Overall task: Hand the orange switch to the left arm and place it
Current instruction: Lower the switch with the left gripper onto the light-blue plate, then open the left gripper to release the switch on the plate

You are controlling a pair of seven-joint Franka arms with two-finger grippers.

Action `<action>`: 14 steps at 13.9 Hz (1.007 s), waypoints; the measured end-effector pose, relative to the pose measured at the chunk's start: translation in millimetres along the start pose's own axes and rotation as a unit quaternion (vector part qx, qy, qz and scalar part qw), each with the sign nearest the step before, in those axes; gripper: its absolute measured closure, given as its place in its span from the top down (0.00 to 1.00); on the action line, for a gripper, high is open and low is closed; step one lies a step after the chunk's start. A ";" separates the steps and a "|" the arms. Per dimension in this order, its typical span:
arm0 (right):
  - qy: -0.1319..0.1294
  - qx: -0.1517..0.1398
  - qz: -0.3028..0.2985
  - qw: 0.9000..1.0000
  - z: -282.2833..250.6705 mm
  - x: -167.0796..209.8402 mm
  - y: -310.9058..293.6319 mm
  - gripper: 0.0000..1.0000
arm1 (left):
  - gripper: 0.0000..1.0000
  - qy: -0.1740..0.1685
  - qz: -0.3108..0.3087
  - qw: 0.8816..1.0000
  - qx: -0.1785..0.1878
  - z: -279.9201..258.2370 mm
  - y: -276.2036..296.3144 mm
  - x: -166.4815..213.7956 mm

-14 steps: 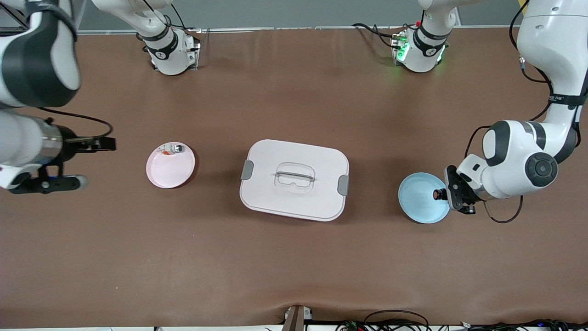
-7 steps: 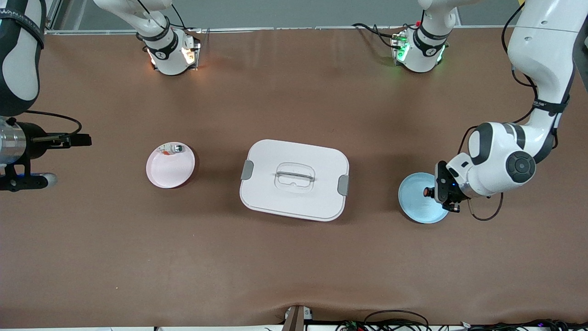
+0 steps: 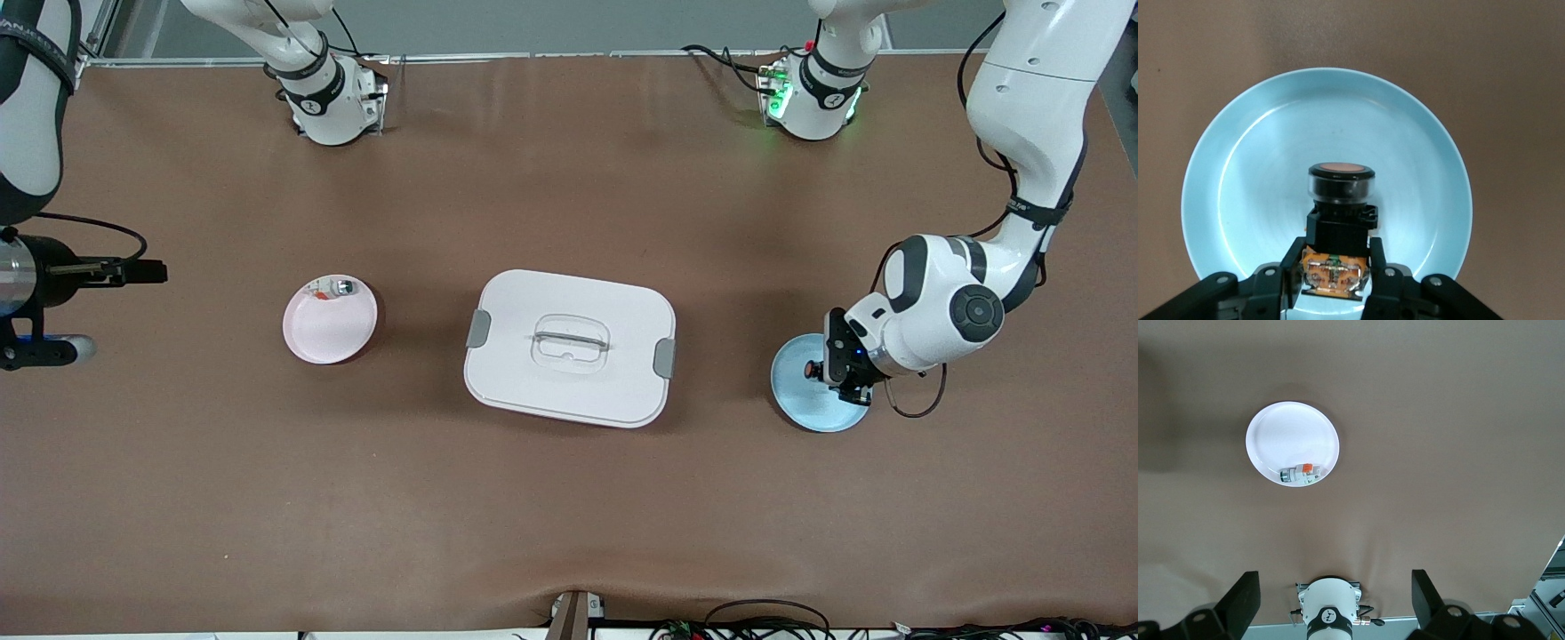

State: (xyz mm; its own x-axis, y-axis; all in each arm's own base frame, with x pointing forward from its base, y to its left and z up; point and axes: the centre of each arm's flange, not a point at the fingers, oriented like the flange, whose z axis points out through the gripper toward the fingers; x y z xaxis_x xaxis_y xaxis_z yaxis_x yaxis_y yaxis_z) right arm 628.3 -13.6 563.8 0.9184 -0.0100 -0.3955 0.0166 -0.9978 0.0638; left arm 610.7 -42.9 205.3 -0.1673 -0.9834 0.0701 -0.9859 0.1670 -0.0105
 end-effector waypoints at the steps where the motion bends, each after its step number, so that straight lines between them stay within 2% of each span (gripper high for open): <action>1: 0.004 0.000 0.008 1.000 -3.6 -3.4 0.4 1.00 | 0.42 -0.002 0.003 1.000 0.003 0.8 -0.2 0.2; 9: 0.046 0.018 0.011 0.999 -40.9 -41.6 1.6 1.00 | 0.42 0.000 -0.004 1.000 0.017 22.4 1.1 0.0; 11: 0.052 0.019 0.010 0.998 -41.5 -43.9 1.0 1.00 | 0.57 0.000 -0.015 1.000 0.018 21.9 1.0 -1.9; 14: 0.080 0.026 0.006 0.996 -35.2 -49.7 -2.6 1.00 | 0.86 -0.003 -0.053 0.998 0.019 12.4 -0.7 -4.4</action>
State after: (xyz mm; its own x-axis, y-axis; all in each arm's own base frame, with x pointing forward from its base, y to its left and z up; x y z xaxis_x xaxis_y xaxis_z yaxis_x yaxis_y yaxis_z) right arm 596.6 -8.3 615.6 0.9697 -0.0149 -0.2439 -0.0109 -0.9998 0.0177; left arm 612.0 -39.6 192.6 -0.0628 -0.9958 0.0661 -0.9974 0.0602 -0.0407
